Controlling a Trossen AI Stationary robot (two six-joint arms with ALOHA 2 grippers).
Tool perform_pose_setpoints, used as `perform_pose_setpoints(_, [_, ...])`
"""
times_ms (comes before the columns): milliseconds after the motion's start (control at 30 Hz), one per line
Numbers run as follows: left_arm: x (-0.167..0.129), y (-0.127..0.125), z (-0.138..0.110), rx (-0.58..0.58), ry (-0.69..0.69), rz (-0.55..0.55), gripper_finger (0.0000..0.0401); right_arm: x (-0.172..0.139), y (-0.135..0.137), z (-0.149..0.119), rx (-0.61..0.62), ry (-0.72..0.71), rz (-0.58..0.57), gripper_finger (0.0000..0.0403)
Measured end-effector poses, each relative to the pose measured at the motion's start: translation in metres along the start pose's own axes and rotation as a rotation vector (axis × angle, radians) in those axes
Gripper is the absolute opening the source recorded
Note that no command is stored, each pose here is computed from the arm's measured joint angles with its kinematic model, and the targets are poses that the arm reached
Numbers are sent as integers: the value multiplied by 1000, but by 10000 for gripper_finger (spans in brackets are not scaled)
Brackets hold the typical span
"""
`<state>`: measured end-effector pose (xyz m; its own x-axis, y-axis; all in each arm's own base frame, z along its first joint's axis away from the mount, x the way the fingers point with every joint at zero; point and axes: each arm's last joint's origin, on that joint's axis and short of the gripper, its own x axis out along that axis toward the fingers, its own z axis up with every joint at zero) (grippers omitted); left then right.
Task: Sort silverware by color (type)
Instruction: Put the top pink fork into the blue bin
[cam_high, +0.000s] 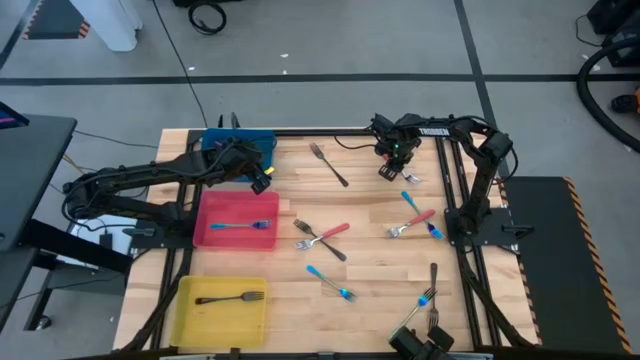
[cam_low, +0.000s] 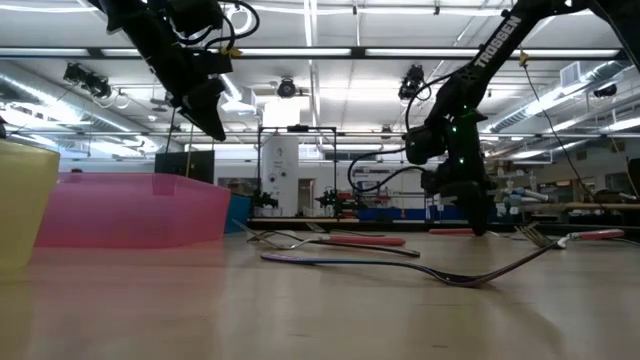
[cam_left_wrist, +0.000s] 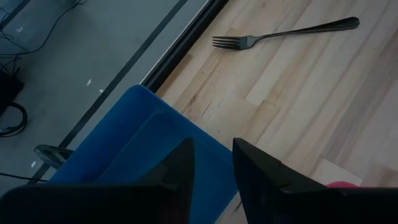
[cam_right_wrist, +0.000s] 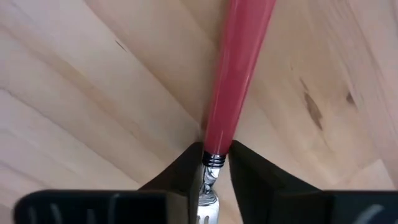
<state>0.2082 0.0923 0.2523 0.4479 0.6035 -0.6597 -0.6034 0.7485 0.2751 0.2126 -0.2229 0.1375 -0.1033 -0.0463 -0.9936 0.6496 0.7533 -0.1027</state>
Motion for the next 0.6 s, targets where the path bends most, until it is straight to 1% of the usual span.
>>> perform_pose_setpoints(133, [0, 0, 0, -1, -1, 0, 110, 0, 0, 0, 2, -2, 0, 45])
perform_pose_setpoints(167, [0, 0, 0, -1, -2, 0, 110, 0, 0, 0, 1, -2, -1, 42])
perform_pose_setpoints(300, [0, 0, 0, -6, -4, 0, 110, 0, 1, 1, -3, -6, -2, 42])
perform_pose_setpoints(467, [0, 0, 0, -46, -3, 0, 110, -3, 10, 2, -35, -21, -18, 42])
perform_pose_setpoints(533, [0, 0, 0, -47, -4, 0, 110, -8, 14, 2, -59, -45, -22, 42])
perform_pose_setpoints(600, [0, 0, 0, -47, -4, 0, 110, -17, 18, 6, -70, -117, -6, 42])
